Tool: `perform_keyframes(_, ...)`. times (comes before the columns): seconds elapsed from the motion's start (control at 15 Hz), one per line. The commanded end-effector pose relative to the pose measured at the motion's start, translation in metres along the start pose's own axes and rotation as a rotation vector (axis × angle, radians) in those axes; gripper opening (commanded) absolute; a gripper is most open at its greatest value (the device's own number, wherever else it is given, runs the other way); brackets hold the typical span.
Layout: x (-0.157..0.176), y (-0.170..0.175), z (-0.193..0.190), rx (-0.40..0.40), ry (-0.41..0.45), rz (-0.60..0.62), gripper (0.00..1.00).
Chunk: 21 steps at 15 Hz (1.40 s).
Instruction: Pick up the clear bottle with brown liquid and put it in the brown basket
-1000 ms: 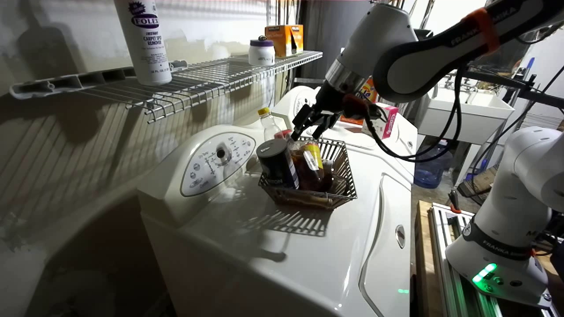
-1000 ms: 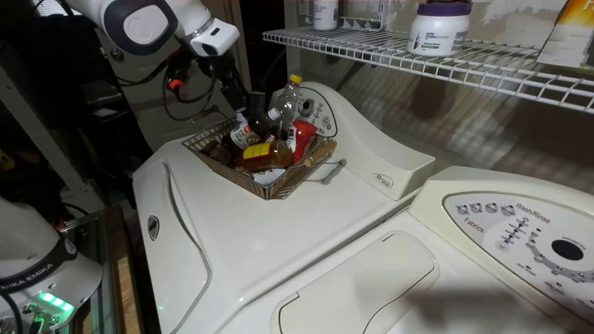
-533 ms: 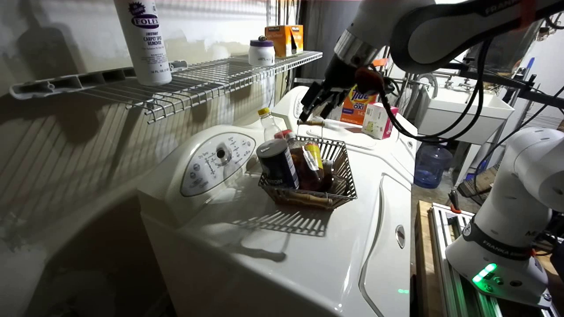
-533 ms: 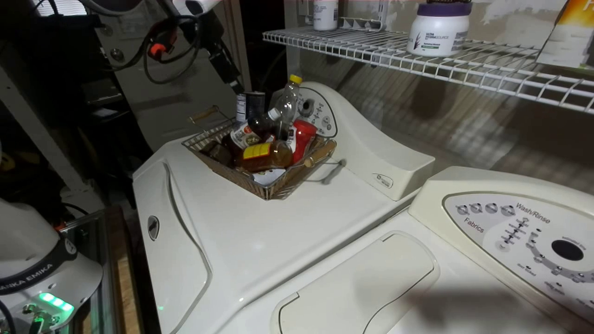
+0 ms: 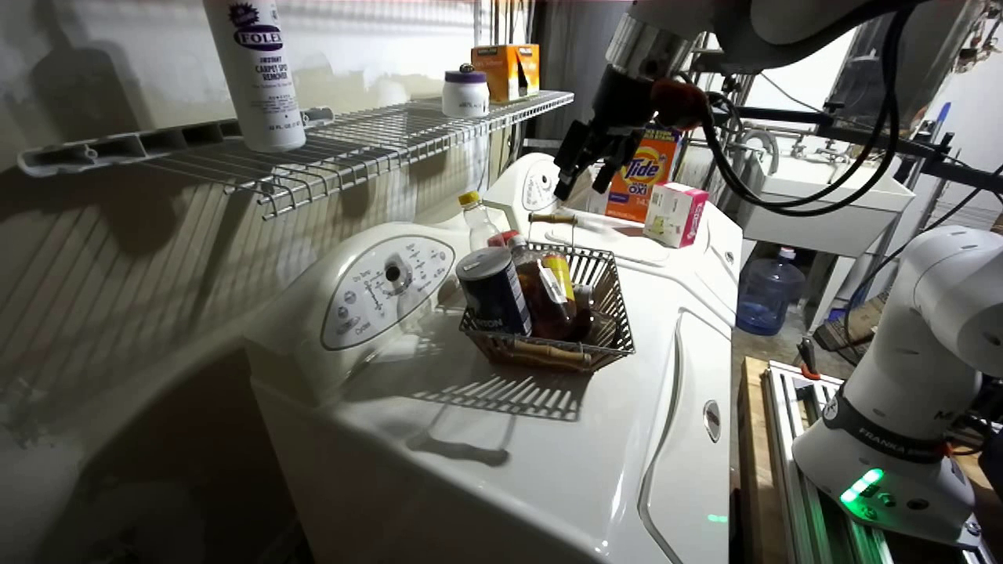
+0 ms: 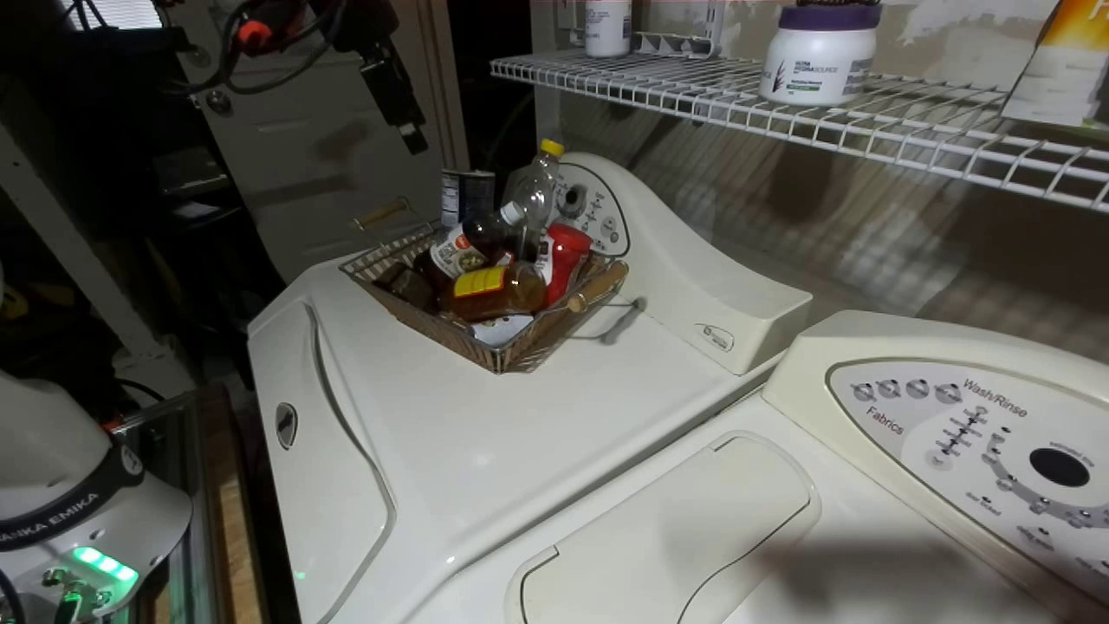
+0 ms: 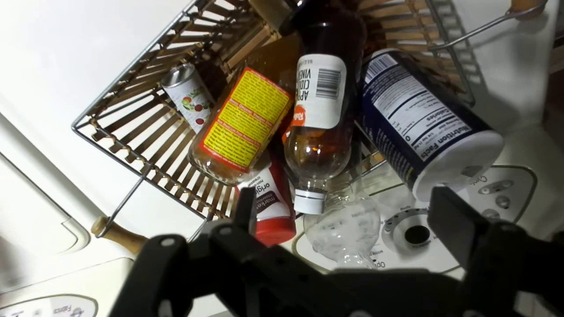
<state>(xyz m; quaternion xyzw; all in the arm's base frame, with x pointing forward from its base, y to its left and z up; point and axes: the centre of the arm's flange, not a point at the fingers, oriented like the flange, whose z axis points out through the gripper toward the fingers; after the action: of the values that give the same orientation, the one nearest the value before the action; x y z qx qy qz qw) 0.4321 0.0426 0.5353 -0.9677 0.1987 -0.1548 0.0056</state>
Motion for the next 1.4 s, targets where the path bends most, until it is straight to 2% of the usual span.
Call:
perform_keyframes(0.0,0.001,-0.005,-0.016,-0.036,-0.056,0.001,1.0)
perform_keyframes(0.27,-0.001,-0.007,-0.022,-0.045,-0.085,-0.004,1.0)
perform_keyframes(1.33,-0.002,-0.006,-0.02,-0.036,-0.071,-0.015,1.0)
